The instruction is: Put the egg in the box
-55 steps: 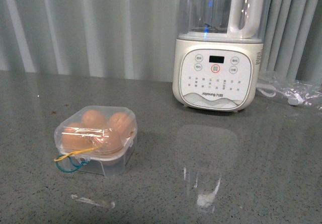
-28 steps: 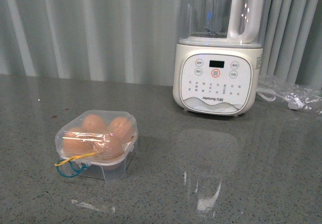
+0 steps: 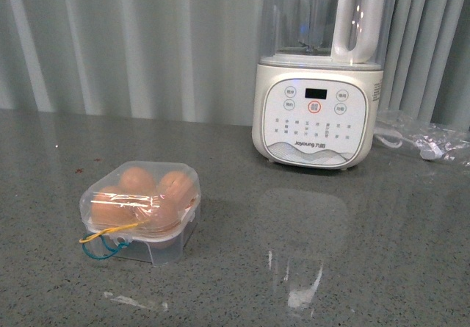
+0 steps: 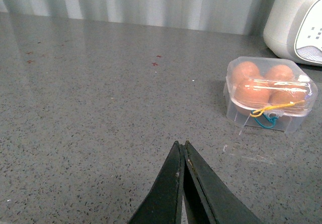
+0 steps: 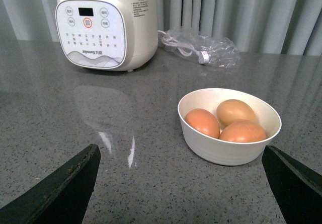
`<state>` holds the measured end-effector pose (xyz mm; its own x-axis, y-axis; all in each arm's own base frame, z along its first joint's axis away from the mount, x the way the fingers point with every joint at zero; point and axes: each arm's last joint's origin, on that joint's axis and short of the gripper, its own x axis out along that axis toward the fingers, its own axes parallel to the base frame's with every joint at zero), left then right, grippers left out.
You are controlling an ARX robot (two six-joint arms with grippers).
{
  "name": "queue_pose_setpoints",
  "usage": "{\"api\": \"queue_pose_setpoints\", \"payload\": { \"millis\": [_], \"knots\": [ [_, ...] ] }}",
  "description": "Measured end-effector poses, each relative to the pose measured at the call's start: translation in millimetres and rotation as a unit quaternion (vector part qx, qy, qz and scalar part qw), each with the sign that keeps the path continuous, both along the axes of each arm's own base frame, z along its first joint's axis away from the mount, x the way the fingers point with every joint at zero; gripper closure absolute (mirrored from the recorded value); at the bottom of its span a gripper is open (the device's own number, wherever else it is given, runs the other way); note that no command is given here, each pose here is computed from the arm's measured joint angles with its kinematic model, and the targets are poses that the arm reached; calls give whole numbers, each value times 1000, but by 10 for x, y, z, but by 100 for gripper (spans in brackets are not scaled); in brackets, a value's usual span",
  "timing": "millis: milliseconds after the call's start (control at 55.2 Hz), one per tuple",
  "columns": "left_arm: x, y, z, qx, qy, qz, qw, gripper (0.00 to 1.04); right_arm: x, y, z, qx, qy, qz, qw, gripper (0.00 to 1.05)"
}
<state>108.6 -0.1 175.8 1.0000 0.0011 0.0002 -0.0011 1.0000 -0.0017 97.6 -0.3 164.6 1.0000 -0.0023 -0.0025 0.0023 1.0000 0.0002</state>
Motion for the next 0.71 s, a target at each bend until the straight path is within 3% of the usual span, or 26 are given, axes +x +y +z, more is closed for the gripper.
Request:
{"api": "queue_pose_setpoints", "payload": {
  "millis": [543,706],
  "knots": [
    [-125,-1,-27,0,-13,-1,1000,101,0,0,0,0,0,0,1000,7],
    [-125,-1,-27,0,-13,-1,1000,75,0,0,0,0,0,0,1000,7]
  ]
}}
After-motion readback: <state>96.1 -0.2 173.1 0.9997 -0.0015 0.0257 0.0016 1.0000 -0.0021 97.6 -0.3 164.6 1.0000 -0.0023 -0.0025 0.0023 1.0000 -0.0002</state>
